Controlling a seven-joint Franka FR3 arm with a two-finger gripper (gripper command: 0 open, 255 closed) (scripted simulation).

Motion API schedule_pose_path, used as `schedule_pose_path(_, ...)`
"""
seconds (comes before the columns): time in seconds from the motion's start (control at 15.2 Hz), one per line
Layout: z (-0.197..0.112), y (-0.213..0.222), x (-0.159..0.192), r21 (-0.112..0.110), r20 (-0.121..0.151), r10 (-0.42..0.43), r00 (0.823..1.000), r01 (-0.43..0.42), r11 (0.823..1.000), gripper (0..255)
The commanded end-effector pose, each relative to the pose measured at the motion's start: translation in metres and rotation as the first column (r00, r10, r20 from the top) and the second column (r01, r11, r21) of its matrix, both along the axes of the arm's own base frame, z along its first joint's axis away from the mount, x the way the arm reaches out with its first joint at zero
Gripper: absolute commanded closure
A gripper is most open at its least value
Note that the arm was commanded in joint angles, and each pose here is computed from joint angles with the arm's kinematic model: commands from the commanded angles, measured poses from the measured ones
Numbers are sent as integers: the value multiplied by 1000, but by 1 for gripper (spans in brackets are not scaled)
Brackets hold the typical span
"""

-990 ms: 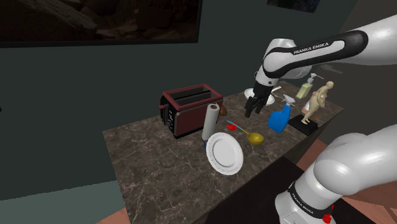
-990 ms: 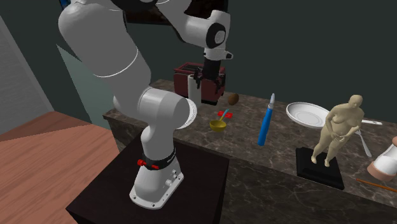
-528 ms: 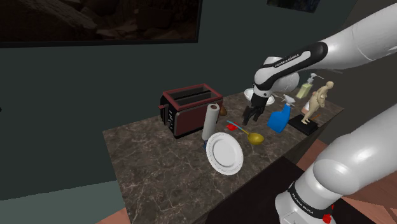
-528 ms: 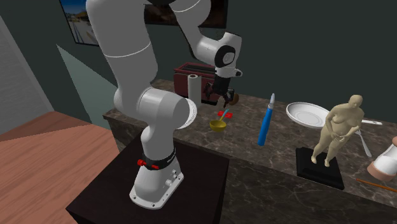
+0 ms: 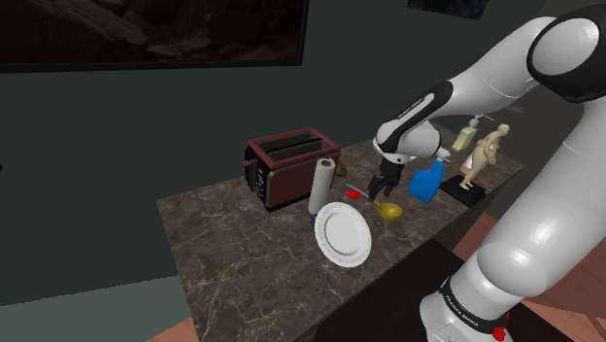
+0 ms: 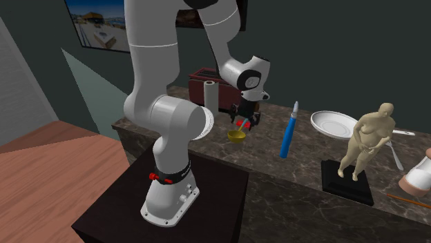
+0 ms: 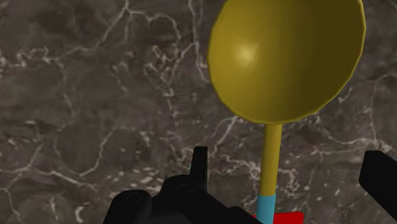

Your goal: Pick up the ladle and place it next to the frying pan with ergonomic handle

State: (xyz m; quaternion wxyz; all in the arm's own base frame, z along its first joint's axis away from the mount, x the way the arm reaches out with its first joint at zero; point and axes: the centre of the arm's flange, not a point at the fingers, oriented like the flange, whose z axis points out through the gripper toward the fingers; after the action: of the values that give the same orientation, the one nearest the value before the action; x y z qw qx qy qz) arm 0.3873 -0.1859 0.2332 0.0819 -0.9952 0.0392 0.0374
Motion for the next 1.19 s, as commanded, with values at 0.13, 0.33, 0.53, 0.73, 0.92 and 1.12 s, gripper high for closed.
schedule_pose_path(0.13, -22, 2, 0, 0, 0, -1, 1000, 1, 1000, 0)
schedule_pose_path(0.33, -35, 4, -1, 0, 0, -1, 1000, 1, 1000, 0)
schedule_pose_path(0.53, -35, 4, -1, 0, 0, -1, 1000, 1, 1000, 0)
schedule_pose_path(0.73, -35, 4, -1, 0, 0, -1, 1000, 1, 1000, 0)
schedule_pose_path(0.92, -35, 4, -1, 0, 0, -1, 1000, 1, 1000, 255)
schedule_pose_path(1.12, -36, 5, -1, 0, 0, -1, 1000, 1, 1000, 255)
